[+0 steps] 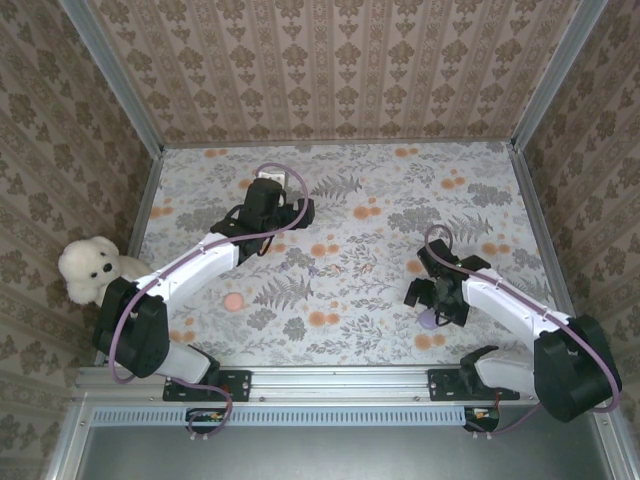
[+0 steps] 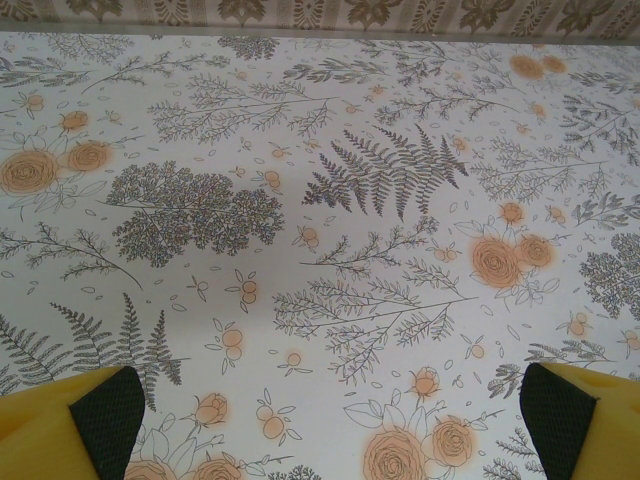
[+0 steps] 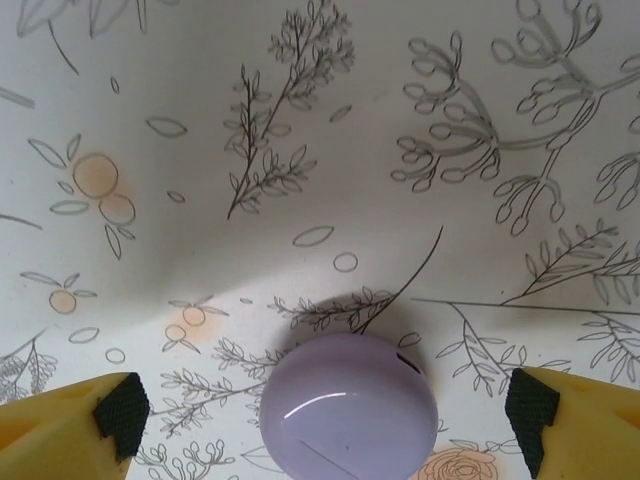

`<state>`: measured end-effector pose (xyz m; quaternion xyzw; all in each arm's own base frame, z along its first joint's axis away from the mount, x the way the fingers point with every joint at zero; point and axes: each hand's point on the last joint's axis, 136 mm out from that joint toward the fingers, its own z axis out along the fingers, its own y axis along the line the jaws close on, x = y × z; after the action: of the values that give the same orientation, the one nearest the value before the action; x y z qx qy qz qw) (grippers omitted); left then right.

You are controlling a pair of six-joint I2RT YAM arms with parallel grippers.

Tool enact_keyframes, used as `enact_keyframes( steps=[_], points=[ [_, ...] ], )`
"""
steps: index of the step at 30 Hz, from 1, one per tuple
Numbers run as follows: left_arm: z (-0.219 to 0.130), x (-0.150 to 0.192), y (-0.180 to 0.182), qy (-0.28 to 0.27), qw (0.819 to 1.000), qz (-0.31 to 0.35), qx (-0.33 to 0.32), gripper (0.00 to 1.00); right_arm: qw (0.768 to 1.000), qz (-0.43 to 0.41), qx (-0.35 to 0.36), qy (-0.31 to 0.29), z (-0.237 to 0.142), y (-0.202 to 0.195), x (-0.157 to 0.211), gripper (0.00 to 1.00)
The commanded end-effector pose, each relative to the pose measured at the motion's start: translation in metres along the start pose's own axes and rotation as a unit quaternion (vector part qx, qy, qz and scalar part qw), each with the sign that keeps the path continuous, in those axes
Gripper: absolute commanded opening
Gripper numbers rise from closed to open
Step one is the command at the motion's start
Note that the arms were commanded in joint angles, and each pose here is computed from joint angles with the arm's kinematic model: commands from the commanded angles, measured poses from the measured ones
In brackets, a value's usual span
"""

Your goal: Insert the wireless bluetooth earbuds into the charging case

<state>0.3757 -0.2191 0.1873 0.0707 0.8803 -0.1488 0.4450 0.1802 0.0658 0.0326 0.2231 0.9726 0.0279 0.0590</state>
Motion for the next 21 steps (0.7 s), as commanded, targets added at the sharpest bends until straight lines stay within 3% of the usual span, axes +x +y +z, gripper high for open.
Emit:
enact_keyframes(
  steps=[1,21],
  points=[
    [0.002,-0.002,-0.004,-0.001,1.000,0.002,0.005,1.00,1.000,0.007,-0.023,0.017,0.002,0.006,0.012,0.95],
    [0.001,-0.002,-0.005,-0.004,1.000,0.000,0.007,1.00,0.994,-0.060,-0.087,0.034,-0.006,0.094,0.038,0.94]
  ],
)
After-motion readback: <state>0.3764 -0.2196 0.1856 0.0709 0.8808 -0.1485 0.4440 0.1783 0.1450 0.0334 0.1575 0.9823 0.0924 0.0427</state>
